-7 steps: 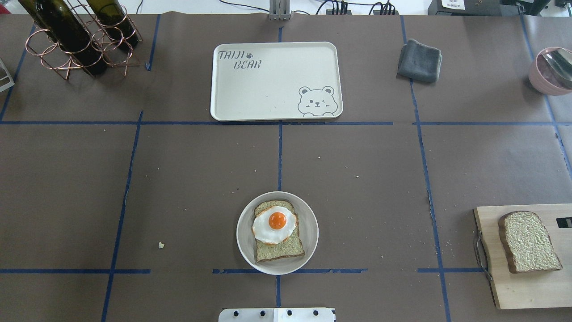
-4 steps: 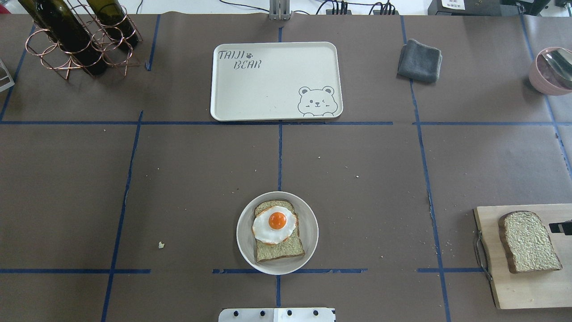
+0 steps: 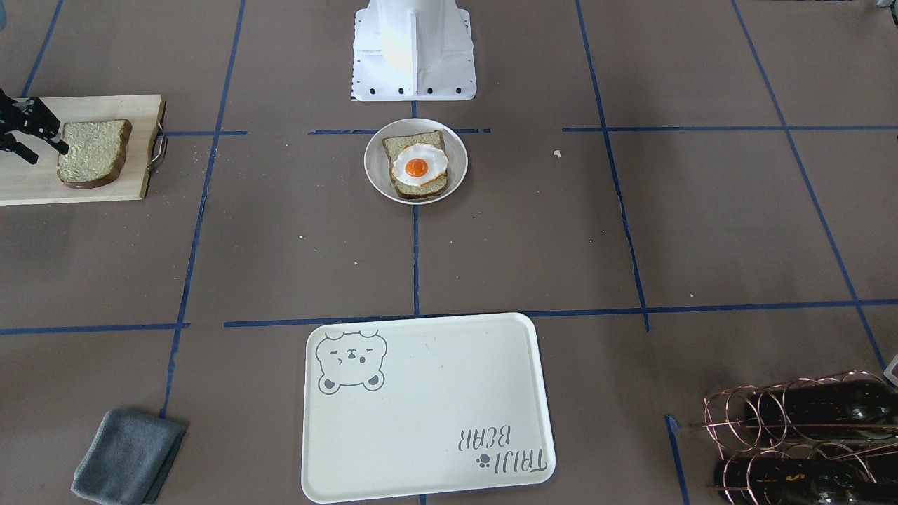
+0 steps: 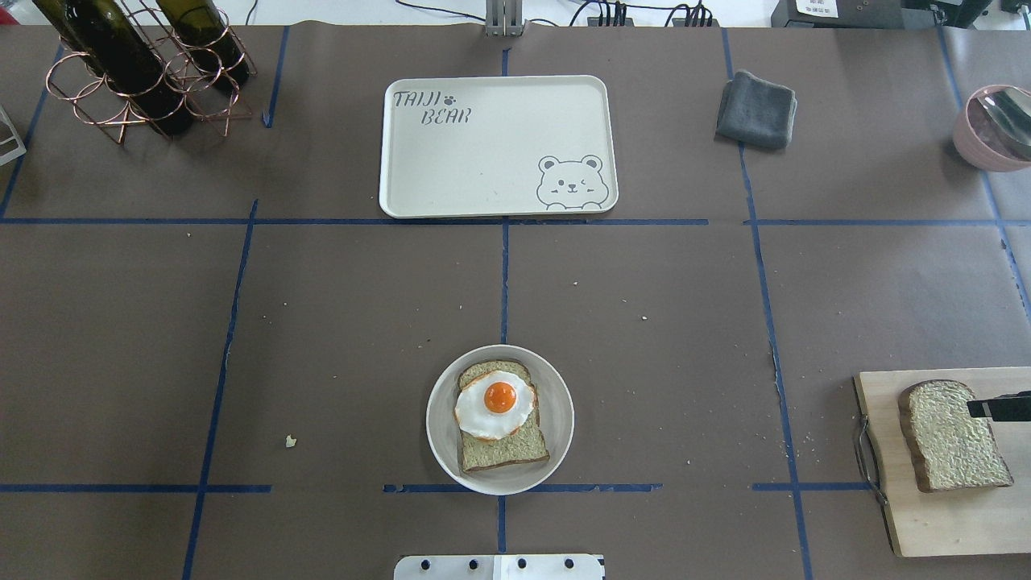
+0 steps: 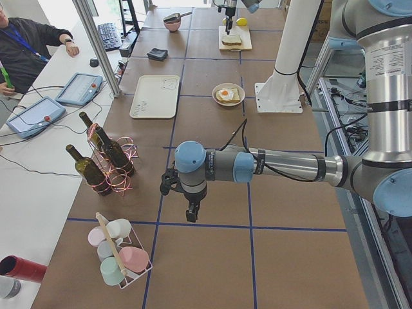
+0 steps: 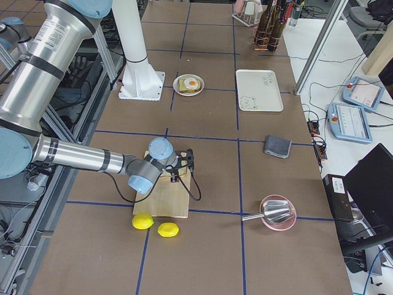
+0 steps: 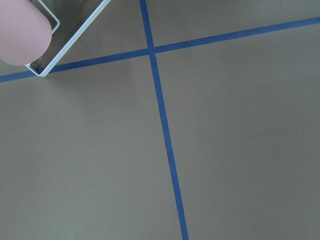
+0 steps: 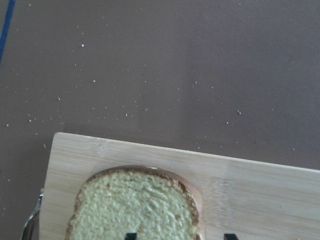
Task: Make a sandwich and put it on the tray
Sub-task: 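Lower the right gripper onto the bread slice on the wooden board and grasp it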
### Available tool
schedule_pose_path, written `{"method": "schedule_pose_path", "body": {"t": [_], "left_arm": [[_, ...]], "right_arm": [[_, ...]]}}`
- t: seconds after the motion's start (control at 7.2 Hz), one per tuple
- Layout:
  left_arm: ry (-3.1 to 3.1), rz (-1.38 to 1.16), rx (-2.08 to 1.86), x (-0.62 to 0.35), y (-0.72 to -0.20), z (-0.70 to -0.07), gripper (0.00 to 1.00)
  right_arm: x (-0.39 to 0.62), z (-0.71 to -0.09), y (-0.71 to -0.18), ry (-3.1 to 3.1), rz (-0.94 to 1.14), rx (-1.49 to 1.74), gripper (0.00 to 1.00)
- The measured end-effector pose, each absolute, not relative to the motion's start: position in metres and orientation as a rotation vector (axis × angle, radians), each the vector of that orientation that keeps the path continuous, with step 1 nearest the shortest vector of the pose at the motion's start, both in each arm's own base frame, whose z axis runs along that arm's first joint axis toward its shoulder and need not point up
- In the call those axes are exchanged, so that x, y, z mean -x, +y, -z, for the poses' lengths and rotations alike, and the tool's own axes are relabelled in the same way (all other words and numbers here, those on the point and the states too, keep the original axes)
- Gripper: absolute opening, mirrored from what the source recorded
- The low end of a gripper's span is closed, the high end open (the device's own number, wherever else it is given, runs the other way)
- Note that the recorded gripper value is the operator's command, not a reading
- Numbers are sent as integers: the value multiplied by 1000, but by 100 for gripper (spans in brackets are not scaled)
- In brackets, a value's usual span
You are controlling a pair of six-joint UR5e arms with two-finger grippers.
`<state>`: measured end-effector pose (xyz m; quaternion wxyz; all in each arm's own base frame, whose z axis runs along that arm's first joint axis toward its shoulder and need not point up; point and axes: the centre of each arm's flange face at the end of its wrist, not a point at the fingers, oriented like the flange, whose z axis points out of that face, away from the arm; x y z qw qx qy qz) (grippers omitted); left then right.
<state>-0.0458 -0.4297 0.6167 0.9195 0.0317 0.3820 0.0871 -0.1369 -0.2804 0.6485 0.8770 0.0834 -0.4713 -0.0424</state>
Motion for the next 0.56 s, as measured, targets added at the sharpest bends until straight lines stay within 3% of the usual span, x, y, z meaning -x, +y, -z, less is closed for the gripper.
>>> {"method": "schedule_pose_path", "body": {"t": [0.28, 0.56], "left_arm": [[785, -179, -65, 46, -430, -617, 100], [785, -179, -65, 46, -429, -617, 100]], "right_arm": [[146, -652, -279, -973, 96, -169, 58], [148, -653, -278, -970, 101, -164, 50]]}}
